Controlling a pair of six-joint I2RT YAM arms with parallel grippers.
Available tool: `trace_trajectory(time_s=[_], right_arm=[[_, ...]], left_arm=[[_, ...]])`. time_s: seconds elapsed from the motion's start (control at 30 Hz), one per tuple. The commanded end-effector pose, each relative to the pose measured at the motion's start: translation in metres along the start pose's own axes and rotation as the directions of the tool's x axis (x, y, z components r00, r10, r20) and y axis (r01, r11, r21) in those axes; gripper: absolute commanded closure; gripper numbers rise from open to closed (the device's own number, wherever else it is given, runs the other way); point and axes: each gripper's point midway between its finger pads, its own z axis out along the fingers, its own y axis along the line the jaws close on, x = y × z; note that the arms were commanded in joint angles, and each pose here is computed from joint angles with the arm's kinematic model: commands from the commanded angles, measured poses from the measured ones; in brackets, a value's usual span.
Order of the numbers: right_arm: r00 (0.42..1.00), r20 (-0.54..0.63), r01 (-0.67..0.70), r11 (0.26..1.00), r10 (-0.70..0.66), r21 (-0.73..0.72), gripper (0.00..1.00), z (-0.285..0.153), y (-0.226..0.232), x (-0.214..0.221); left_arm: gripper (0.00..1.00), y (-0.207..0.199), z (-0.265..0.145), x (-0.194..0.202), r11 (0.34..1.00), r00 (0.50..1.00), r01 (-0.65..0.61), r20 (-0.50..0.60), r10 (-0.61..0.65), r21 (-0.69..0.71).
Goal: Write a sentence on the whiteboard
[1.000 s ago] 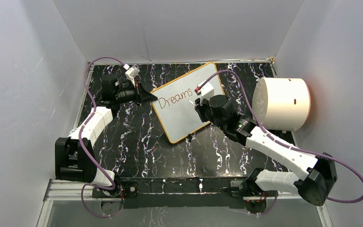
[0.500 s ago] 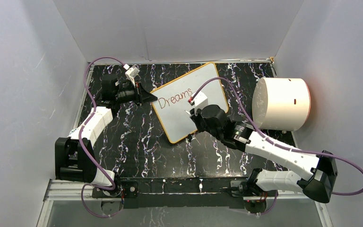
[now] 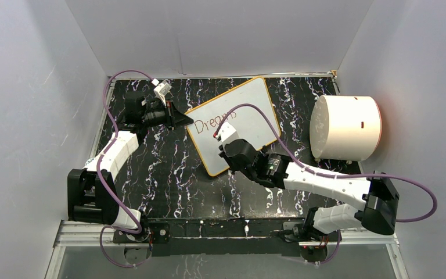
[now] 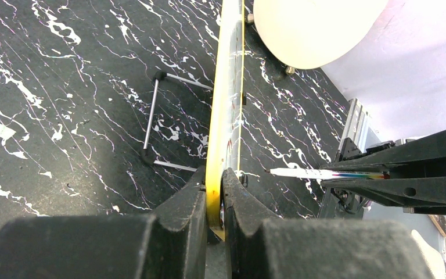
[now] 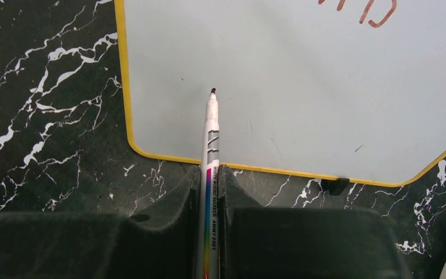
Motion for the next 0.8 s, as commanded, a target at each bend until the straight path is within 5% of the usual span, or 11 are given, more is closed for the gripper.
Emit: trace_trajectory(time_s=[0.0,0.77], right_arm=[[0.992,0.112,-0.066,0.997,0.062,0.03,1.0,0.0,0.003,-0.041],[0.988,0.148,-0.059,0.996,0.049,0.069,1.0,0.019,0.009,-0.06]], left_arm=[[1.0,0.031,0.005,0.039,0.99,0.994,0.038,-0.098,-0.051,-0.132],[1.0,0.03,0.005,0.04,0.991,0.994,0.041,-0.1,-0.054,-0.129]])
